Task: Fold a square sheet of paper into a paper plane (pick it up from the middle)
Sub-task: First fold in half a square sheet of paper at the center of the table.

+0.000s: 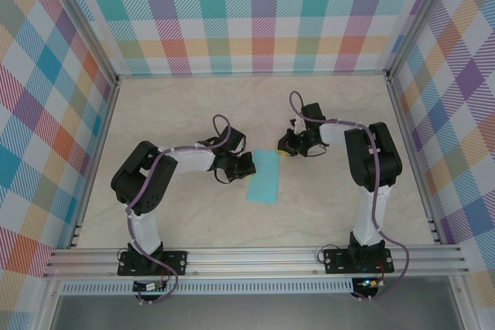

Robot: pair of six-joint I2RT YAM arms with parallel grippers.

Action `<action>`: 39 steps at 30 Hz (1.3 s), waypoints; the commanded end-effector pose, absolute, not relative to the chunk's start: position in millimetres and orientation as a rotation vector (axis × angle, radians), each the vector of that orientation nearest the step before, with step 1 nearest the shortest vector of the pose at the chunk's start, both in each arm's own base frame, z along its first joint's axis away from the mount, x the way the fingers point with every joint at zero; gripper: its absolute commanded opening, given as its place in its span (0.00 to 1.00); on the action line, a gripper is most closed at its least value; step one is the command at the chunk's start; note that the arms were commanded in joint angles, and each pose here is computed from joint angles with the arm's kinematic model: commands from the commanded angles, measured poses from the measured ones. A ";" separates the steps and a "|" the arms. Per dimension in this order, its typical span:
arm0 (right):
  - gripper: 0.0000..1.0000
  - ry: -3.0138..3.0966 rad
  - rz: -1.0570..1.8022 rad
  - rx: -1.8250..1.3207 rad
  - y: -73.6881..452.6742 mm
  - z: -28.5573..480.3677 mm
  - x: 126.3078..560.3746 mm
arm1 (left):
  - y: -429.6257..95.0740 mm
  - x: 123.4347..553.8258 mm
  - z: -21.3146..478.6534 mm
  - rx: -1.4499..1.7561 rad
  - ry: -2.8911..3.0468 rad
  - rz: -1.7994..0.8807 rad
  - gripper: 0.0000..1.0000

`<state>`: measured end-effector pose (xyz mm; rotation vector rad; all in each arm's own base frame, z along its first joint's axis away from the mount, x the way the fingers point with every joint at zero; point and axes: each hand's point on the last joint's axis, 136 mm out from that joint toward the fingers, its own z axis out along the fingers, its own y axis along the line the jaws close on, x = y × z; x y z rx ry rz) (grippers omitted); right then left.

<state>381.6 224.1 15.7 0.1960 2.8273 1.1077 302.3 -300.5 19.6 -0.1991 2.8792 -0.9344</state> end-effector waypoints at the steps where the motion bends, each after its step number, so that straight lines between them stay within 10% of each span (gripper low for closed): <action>1: 0.07 2.937 0.966 0.211 211.0 -18.4 359.6 | -277.5 267.1 -15.4 -0.231 3.049 -0.755 0.00; 16: 0.09 2.654 1.248 0.120 231.4 97.0 370.9 | -275.9 266.6 -13.1 -0.242 3.038 -0.755 0.00; 39: 0.08 2.944 1.221 0.029 250.1 14.5 197.2 | -282.9 270.2 -12.9 -0.240 3.032 -0.792 0.00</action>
